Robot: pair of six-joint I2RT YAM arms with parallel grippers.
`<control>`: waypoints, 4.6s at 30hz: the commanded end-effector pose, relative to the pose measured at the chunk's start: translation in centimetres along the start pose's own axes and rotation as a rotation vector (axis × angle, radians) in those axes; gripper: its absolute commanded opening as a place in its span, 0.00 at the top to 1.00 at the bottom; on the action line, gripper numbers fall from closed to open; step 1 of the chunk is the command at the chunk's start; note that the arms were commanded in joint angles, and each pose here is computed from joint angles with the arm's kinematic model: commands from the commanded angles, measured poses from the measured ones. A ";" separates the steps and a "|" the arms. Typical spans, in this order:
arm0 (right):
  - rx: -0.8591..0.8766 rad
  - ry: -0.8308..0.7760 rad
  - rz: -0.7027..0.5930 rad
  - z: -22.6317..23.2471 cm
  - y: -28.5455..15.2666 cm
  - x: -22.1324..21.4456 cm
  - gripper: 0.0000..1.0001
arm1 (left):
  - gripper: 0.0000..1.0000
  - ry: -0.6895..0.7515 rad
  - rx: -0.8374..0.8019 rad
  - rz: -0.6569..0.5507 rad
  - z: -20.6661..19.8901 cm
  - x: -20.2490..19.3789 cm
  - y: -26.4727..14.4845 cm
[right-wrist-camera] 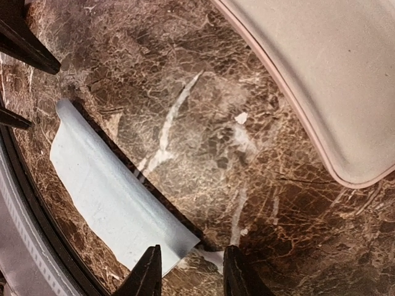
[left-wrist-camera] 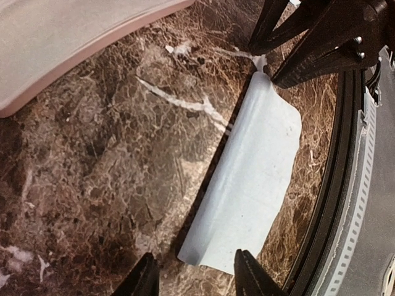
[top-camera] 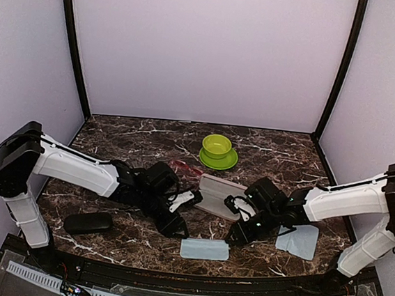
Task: Organize the sunglasses
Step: Pick up the folded cleaning cloth from the corner of the board, then place the folded cleaning cloth in the sunglasses case.
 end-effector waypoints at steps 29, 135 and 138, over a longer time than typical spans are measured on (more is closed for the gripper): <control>0.065 -0.013 0.025 0.2 1.2 0.6 0.79 | 0.68 -0.046 -0.072 0.019 0.9 -0.5 2.0; -0.162 0.011 -0.237 -4.0 -1.9 11.1 1.00 | 1.00 0.055 0.147 -0.072 12.8 9.3 1.3; -0.165 0.010 -0.241 -4.0 -2.1 11.2 1.00 | 1.00 0.051 0.140 -0.071 12.7 9.2 1.3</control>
Point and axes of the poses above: each gripper's point midway between its finger pads, its own y axis out along the fingers, its own z axis along the line the jaws close on, x = y × z, the point moved 4 cm from there along -y, back along the fingers, and after that the axes turned 15 degrees about y, right-handed, at the moved point
